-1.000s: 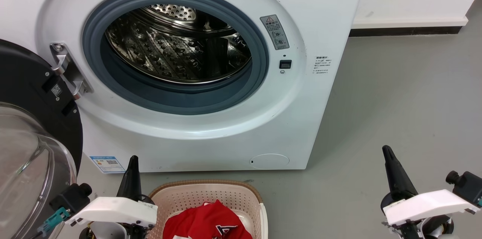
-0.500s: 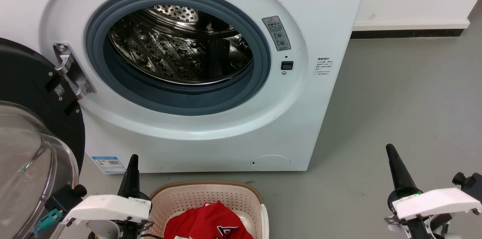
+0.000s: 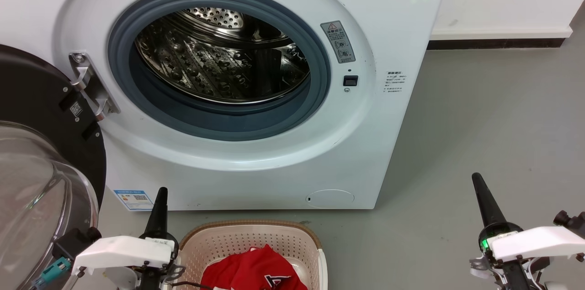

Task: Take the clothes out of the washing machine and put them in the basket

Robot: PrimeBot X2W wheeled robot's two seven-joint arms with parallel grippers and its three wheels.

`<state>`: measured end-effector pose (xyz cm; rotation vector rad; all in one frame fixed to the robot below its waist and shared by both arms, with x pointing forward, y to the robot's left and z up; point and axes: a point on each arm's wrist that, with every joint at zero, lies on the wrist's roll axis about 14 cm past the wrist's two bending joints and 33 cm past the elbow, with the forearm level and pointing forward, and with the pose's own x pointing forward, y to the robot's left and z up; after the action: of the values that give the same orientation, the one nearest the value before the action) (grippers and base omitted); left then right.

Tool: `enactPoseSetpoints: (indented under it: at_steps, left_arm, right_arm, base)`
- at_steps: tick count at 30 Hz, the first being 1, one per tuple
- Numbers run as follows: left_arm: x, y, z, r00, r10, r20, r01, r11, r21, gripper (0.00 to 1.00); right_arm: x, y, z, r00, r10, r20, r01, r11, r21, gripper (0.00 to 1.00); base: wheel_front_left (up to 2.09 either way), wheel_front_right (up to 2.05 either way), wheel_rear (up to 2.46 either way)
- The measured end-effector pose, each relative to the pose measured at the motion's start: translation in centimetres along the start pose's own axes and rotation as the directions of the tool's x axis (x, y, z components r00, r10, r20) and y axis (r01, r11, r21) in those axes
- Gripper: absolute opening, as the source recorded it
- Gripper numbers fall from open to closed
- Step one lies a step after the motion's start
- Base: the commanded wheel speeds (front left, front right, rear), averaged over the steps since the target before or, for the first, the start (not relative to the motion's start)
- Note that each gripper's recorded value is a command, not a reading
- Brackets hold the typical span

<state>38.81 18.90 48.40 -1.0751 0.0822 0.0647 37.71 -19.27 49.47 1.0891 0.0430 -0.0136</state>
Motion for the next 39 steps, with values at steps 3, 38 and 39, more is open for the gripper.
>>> enactPoseSetpoints:
  at_steps: [3, 38, 39]
  left_arm:
    - [0.0, 0.0, 0.1, 1.000, -0.004, -0.001, 0.004, 0.999, -0.033, 0.00]
    - [-0.1, -0.7, 1.2, 0.999, -0.050, 0.010, 0.051, 0.938, -0.344, 0.00]
    - [-0.1, -0.7, 1.2, 0.999, -0.051, 0.011, 0.052, 0.935, -0.351, 0.00]
  right_arm:
    - [0.1, 0.0, 0.1, 1.000, 0.001, 0.004, -0.001, 0.999, 0.034, 0.00]
    - [0.6, 0.2, 0.8, 1.000, 0.009, 0.016, -0.013, 0.943, 0.333, 0.00]
    - [0.6, 0.2, 0.8, 1.000, 0.009, 0.017, -0.014, 0.940, 0.340, 0.00]
  base:
    - [0.00, 0.00, 0.00]
    - [0.00, 0.00, 0.00]
    - [0.00, 0.00, 0.00]
